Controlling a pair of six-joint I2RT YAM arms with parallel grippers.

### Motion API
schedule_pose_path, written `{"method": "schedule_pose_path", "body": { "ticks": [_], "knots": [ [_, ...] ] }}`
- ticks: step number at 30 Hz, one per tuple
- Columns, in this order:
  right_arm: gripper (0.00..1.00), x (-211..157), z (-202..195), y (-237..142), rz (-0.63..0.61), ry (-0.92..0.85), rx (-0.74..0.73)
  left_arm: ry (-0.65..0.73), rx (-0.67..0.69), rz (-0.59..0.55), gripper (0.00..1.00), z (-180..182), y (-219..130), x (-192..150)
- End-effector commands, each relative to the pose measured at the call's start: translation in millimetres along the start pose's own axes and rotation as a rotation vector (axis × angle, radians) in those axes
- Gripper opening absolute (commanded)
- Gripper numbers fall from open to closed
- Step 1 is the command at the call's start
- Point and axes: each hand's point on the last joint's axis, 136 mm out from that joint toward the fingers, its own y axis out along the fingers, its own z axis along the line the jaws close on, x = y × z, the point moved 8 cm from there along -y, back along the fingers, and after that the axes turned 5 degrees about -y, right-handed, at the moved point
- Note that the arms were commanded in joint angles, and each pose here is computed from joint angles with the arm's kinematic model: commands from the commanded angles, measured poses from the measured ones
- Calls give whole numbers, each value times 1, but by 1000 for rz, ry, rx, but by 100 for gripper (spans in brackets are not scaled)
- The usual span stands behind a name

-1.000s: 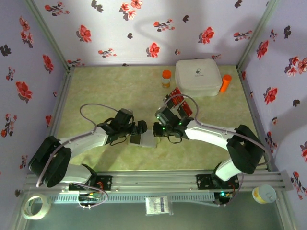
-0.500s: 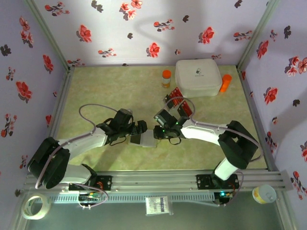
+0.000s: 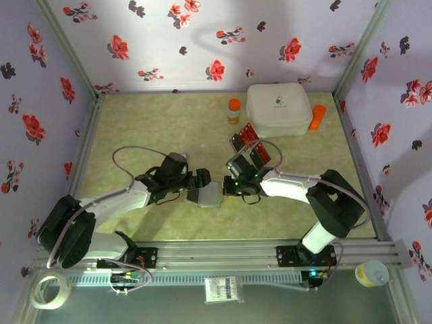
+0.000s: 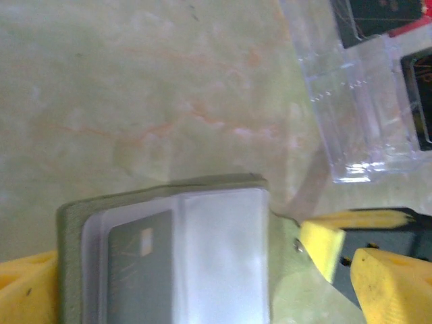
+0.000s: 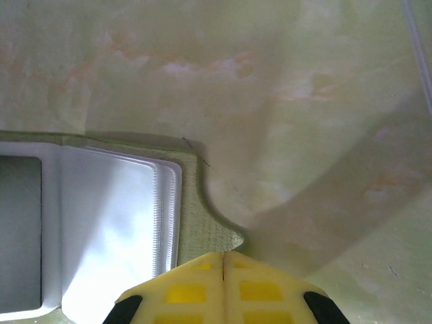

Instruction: Put the credit cards into the card holder

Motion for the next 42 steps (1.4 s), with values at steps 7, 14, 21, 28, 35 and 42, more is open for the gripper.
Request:
{"method": "schedule_pose_path", "body": {
  "ticks": [7,14,21,28,35,42],
  "knots": [
    [0,4,-1,2,-38,35,54,29,-165,16,100,-58,8,-2],
    [0,5,-6,0,-48,57,58,35,-151,47,100,-62,28,-11],
    [31,2,-22,-22,-88,99,13,4,-127,69,100,-52,43,-21],
    [33,-5,-37,-45,-106,113,-53,-24,-54,65,100,-38,53,-38],
    [35,-4,-38,-54,-130,133,-40,-60,7,58,100,-18,64,-56],
    [35,-1,-32,-56,-124,130,-7,-16,-6,15,100,-32,47,-42]
  ]
}}
